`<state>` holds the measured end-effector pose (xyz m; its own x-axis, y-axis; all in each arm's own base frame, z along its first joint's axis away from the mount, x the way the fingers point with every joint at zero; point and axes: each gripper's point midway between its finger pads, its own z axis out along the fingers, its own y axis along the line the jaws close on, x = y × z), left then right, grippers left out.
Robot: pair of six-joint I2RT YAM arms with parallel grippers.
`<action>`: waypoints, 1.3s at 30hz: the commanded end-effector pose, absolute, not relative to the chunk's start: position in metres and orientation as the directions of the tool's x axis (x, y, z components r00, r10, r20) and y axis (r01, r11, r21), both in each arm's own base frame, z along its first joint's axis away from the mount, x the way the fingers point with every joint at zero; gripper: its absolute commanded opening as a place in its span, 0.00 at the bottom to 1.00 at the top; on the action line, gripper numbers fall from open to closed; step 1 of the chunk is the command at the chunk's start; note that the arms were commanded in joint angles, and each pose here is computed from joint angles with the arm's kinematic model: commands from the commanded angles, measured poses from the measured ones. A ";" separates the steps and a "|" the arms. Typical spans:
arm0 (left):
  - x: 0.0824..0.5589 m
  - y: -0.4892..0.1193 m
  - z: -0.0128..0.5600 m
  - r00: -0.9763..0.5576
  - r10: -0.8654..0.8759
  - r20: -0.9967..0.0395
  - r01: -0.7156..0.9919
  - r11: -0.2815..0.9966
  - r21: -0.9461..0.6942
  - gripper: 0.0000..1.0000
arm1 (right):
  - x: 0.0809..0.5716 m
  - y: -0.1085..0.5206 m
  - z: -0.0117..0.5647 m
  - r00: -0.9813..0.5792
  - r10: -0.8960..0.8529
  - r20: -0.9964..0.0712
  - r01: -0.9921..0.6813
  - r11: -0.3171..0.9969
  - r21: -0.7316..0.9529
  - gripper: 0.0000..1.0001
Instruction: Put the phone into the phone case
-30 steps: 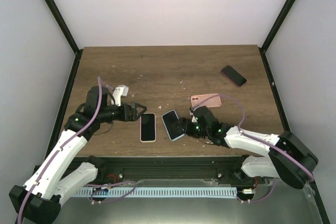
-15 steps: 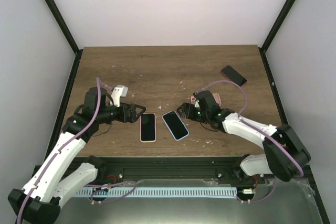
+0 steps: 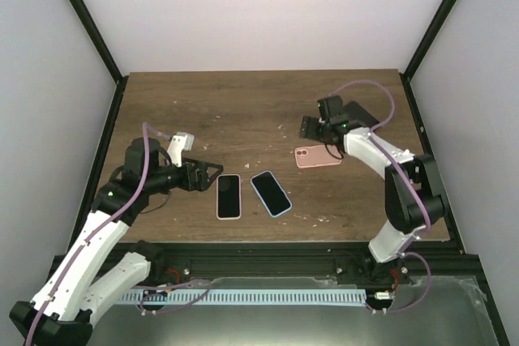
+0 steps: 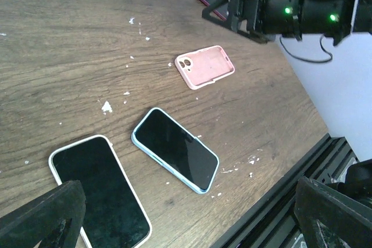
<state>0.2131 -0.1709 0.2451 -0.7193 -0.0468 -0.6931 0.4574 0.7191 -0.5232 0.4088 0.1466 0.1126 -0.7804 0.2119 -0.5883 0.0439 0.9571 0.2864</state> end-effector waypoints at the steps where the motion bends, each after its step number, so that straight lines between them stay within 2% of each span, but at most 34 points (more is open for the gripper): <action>1: 0.212 -0.168 0.246 -0.700 -0.046 -0.712 0.470 0.721 -0.509 1.00 | 0.445 0.085 0.118 -0.760 0.167 -0.628 0.128 0.986 0.107 0.95; 3: 0.212 -0.168 0.246 -0.699 -0.046 -0.714 0.472 0.721 -0.508 1.00 | 0.461 0.070 0.117 -0.754 0.175 -0.634 0.138 0.985 0.107 1.00; 12: 0.212 -0.167 0.245 -0.701 -0.046 -0.711 0.465 0.727 -0.505 1.00 | 0.525 -0.010 0.078 -0.778 0.194 -0.598 0.200 0.978 0.057 1.00; 19: 0.217 -0.168 0.241 -0.713 -0.039 -0.700 0.455 0.735 -0.504 1.00 | 0.554 -0.025 0.077 -0.778 0.130 -0.614 0.099 0.991 0.085 0.98; 22: 0.219 -0.168 0.239 -0.717 -0.038 -0.696 0.449 0.739 -0.502 1.00 | 0.560 -0.028 0.078 -0.775 0.053 -0.630 0.047 0.999 0.026 0.94; 25: 0.219 -0.168 0.238 -0.720 -0.038 -0.693 0.447 0.739 -0.504 1.00 | 0.570 -0.046 0.074 -0.779 0.022 -0.626 0.053 0.998 -0.030 0.95; 28: 0.219 -0.169 0.237 -0.723 -0.037 -0.690 0.444 0.740 -0.505 1.00 | 0.578 -0.059 0.061 -0.798 0.058 -0.600 0.063 0.998 0.012 1.00; 39: 0.223 -0.169 0.234 -0.731 -0.037 -0.682 0.433 0.747 -0.505 1.00 | 0.583 -0.061 0.044 -0.828 0.090 -0.554 0.016 0.990 0.137 1.00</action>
